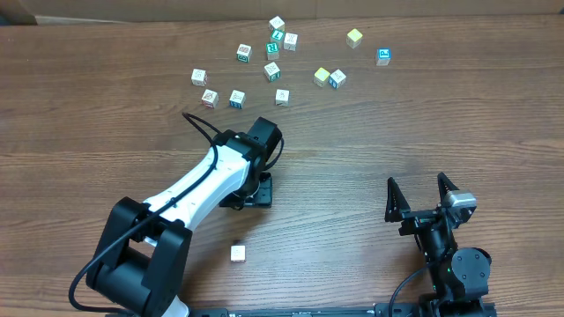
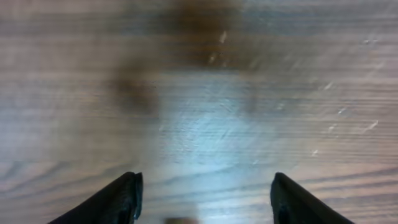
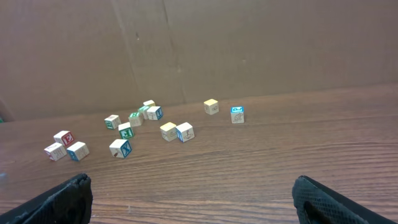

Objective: Form a horizontal line
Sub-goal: 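Carry the held block toward the near center of the table, then lower the block onto the table and open the left gripper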

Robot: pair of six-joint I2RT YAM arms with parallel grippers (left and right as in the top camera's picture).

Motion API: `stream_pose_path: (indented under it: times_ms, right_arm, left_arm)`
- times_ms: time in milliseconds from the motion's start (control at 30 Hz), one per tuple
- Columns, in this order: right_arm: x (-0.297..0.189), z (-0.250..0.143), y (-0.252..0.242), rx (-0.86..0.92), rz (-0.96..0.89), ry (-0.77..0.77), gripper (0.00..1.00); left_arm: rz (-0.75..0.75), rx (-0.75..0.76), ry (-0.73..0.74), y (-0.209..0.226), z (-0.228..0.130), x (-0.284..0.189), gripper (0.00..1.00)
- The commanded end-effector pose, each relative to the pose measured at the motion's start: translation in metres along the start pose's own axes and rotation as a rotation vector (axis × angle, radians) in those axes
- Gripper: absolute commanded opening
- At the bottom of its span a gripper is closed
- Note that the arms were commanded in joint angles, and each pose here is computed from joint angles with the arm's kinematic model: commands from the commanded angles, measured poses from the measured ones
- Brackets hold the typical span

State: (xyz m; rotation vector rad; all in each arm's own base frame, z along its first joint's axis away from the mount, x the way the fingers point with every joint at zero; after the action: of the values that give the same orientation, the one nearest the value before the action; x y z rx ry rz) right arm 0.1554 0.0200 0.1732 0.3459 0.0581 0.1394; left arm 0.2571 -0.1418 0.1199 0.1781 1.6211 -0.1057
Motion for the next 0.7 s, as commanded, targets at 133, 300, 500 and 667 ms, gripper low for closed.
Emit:
stream_pose_path:
  times_ms: [133,300,500,667]
  right_arm:
    - [0.0,-0.002,0.0,-0.007,0.002,-0.001,1.0]
    - [0.0,-0.002,0.0,-0.007,0.002,-0.001,1.0]
    - [0.0,-0.002,0.0,-0.007,0.002,-0.001,1.0]
    - [0.0,-0.002,0.0,-0.007,0.002,-0.001,1.0]
  left_arm:
    - [-0.074,0.047,0.257,0.002,-0.039,-0.006,0.66]
    - [-0.031,0.001,0.372,0.009,-0.058,-0.004,0.63]
    - [-0.04,-0.065,0.389,0.01,-0.069,0.018,0.61]
    - [-0.052,-0.064,0.372,0.009,-0.068,0.023,0.55]
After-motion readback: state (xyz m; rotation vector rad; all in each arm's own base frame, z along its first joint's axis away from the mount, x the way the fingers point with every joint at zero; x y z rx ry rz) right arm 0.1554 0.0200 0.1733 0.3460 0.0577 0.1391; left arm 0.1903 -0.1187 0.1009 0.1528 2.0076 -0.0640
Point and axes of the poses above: each gripper's point midway between its finger pads, its own x axis out along the fingers, its own y axis along the line the jaws close on, z = x × y, the point moved 9 cm from there along -x, back along the fingers, and after that the axes turned 10 degrees about x, right-handed, at the moved point
